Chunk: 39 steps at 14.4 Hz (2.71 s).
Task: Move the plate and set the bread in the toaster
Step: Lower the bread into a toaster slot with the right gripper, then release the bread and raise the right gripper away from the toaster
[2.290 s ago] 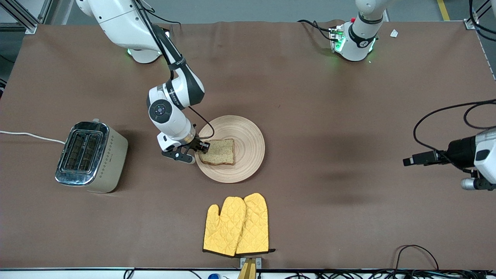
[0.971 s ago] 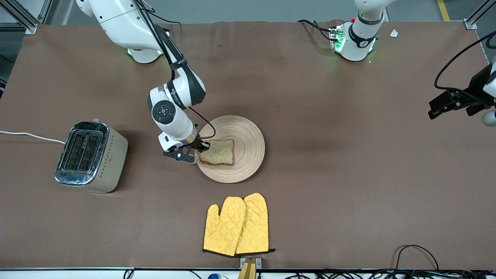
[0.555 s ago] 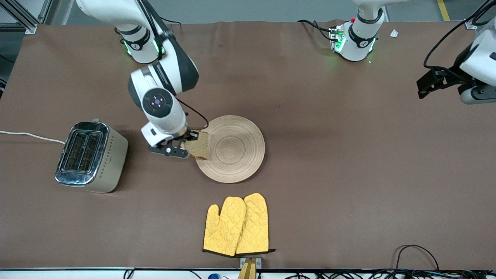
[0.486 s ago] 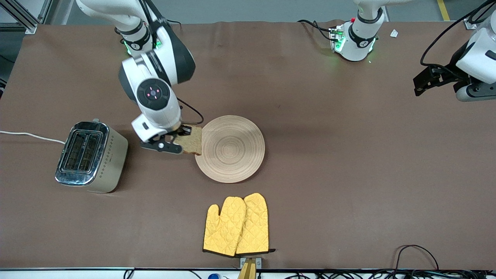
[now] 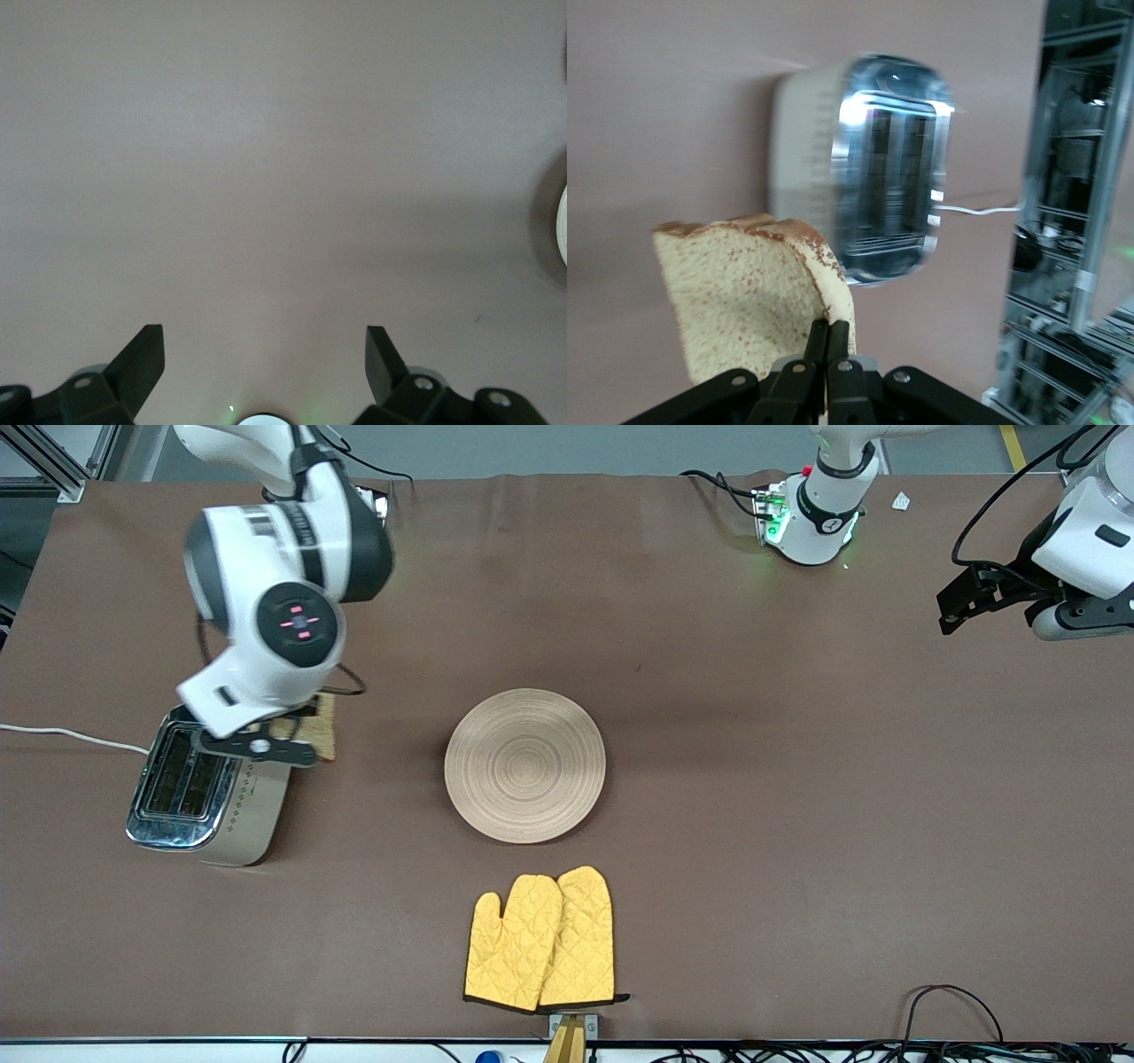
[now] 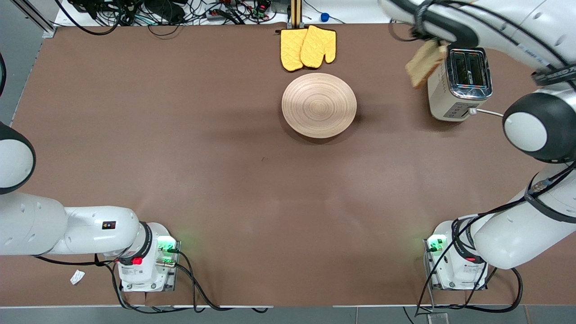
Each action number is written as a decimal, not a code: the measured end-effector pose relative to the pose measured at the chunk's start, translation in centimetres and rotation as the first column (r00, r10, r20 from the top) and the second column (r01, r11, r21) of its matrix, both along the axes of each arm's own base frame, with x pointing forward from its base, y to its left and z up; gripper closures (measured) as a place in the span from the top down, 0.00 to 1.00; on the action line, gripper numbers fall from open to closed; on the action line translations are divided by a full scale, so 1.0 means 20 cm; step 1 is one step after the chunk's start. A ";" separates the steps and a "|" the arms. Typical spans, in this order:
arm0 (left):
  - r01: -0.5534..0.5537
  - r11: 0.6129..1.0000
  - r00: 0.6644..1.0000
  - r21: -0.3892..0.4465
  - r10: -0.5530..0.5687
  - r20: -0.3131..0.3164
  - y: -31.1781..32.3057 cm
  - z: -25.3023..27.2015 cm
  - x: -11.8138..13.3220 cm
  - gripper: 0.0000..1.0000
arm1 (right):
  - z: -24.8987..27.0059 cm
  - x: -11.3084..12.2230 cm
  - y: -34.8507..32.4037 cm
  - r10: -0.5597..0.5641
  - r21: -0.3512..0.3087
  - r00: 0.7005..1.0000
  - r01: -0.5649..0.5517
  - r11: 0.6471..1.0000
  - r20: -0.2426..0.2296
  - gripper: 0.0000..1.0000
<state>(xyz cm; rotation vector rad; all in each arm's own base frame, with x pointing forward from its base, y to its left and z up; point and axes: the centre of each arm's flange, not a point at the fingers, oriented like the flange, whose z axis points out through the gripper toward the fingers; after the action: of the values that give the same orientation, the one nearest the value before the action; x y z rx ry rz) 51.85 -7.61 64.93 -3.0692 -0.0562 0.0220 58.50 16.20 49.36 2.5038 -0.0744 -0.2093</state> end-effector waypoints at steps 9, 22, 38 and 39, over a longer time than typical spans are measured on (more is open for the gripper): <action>0.100 0.993 0.995 -0.059 -0.101 -0.016 -0.05 -0.02 -0.01 1.00 | -0.03 0.14 -0.61 -0.102 -0.281 0.995 0.102 0.954 0.014 0.03; 0.122 0.990 0.992 -0.066 -0.124 -0.020 -0.04 -0.04 0.00 1.00 | -0.33 0.24 -0.58 -0.098 -0.385 0.991 0.126 0.914 0.093 0.03; 0.122 0.990 0.992 -0.067 -0.124 -0.026 -0.04 -0.05 0.01 1.00 | -0.61 0.27 -0.44 -0.086 -0.395 0.983 0.145 0.907 0.162 0.05; 0.122 0.990 0.992 -0.067 -0.124 -0.026 -0.04 -0.05 0.01 1.00 | -0.64 0.27 -0.46 -0.097 -0.387 0.983 0.151 0.910 0.155 0.06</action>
<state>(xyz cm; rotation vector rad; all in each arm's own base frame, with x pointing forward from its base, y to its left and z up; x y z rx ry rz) 52.05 -8.34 63.87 -3.1297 0.1380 0.0642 63.89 7.02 36.48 2.1033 -0.3021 -0.0691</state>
